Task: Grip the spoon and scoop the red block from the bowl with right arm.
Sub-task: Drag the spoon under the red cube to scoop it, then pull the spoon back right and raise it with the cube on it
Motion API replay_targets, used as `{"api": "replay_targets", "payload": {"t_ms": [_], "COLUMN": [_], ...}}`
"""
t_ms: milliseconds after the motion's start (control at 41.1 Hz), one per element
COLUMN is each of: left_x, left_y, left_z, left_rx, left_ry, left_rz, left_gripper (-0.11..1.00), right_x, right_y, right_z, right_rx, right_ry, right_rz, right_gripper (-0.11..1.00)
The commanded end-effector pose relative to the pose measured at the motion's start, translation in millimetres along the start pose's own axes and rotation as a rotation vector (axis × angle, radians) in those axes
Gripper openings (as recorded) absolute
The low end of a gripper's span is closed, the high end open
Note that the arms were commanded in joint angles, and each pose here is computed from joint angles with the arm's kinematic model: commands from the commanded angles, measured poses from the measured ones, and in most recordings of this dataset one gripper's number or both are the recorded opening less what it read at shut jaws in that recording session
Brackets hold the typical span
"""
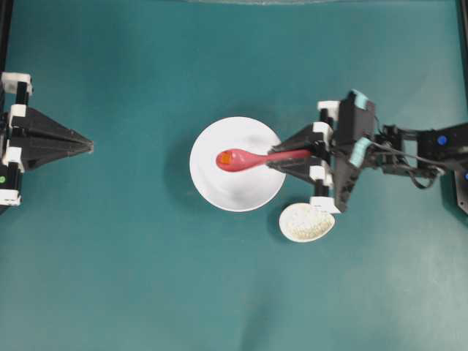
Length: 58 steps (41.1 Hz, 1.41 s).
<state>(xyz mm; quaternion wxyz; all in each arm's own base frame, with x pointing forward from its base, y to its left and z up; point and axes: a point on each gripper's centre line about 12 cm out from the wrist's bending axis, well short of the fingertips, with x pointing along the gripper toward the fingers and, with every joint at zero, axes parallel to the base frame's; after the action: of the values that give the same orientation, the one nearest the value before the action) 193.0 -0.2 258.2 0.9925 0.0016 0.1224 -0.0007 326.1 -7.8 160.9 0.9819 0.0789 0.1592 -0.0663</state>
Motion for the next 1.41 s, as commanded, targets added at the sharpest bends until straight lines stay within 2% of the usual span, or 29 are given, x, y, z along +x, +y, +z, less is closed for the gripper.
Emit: {"api": "replay_targets", "payload": {"t_ms": [0, 316, 510, 681, 1386], "left_x": [0, 0, -1, -2, -3], "left_y": [0, 0, 0, 0, 0], "left_z": [9, 7, 8, 9, 5], "left_rx": [0.000, -0.020, -0.020, -0.018, -0.012], "left_ry": [-0.014, 0.008, 0.000, -0.003, 0.032], "left_rz": [0.000, 0.000, 0.000, 0.000, 0.001], "left_gripper": [-0.01, -0.01, -0.01, -0.01, -0.01], "right_x": [-9, -18, -5, 8, 6], "right_y": [1, -6, -3, -2, -3], "right_z": [4, -18, -24, -29, -12], "right_rx": [0.002, -0.004, -0.010, 0.014, 0.024], "right_ry": [-0.068, -0.107, -0.113, -0.108, -0.262], "right_rz": [0.005, -0.016, -0.011, -0.015, -0.021], "right_gripper": [0.25, 0.25, 0.25, 0.25, 0.25]}}
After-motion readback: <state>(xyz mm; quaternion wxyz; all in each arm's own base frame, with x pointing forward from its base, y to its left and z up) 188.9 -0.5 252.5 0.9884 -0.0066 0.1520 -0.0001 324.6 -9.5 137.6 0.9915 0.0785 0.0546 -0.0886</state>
